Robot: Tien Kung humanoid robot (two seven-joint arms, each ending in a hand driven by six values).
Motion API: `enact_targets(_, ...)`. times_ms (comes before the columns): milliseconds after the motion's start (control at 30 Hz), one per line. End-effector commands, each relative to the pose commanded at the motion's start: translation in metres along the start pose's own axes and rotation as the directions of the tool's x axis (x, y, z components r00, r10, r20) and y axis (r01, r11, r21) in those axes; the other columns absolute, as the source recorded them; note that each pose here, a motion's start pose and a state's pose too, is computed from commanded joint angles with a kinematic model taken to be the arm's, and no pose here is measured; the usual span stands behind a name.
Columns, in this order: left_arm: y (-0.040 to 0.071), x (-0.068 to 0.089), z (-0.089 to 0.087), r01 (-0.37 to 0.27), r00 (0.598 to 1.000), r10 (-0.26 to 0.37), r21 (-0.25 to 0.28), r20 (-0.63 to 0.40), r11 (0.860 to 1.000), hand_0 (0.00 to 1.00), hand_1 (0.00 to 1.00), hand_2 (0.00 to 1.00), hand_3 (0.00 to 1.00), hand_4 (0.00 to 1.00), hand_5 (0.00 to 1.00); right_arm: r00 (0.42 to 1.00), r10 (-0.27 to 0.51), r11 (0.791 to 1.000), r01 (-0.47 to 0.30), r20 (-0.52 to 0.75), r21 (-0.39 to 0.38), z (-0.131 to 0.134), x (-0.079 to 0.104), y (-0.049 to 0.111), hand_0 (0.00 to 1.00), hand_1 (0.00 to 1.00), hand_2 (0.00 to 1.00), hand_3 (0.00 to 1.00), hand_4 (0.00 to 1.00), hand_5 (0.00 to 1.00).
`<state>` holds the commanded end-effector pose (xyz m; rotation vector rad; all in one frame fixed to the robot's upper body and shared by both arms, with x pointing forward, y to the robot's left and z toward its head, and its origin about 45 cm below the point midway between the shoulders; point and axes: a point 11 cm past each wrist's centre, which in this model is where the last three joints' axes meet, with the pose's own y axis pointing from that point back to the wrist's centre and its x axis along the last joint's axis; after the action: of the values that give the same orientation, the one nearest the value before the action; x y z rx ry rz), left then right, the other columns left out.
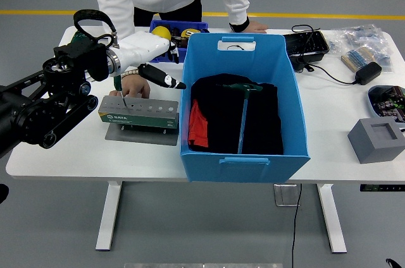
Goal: Lift tool from toolbox,place it in box,lift tool from toolbox,place it in box
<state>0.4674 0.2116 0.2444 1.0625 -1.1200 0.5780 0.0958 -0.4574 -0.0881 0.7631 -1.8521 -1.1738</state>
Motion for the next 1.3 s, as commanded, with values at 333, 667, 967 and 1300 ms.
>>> enact_targets(333, 0.011, -0.013, -0.020, 0.090, 0.996, -0.091, 0.033, 0.021, 0.995, 0.716, 0.663, 0.664, 0.574, 0.778, 0.749, 1.000, -0.002, 1.000, 0.002, 0.001, -0.004, 0.003, -0.001, 0.000, 0.683, 0.657, 0.709, 0.558, 0.776, 0.662)
enact_targets(667, 0.014, -0.011, -0.030, 0.116, 0.984, -0.122, 0.054, 0.132, 0.992, 0.730, 0.658, 0.642, 0.530, 0.761, 0.690, 1.000, -0.002, 1.000, 0.002, 0.004, -0.006, 0.003, -0.001, 0.000, 0.684, 0.657, 0.709, 0.558, 0.777, 0.661)
enact_targets(967, 0.015, -0.014, -0.035, 0.156, 0.970, -0.170, 0.088, 0.176, 0.984, 0.749, 0.655, 0.632, 0.530, 0.766, 0.667, 1.000, -0.001, 1.000, 0.001, 0.003, -0.005, 0.002, 0.000, 0.000, 0.684, 0.657, 0.708, 0.558, 0.777, 0.661)
enact_targets(1300, 0.016, -0.018, -0.041, 0.182, 0.959, -0.205, 0.130, 0.194, 0.975, 0.766, 0.643, 0.575, 0.515, 0.778, 0.644, 1.000, 0.000, 1.000, 0.000, 0.005, -0.002, 0.001, 0.000, 0.000, 0.685, 0.657, 0.710, 0.559, 0.777, 0.661)
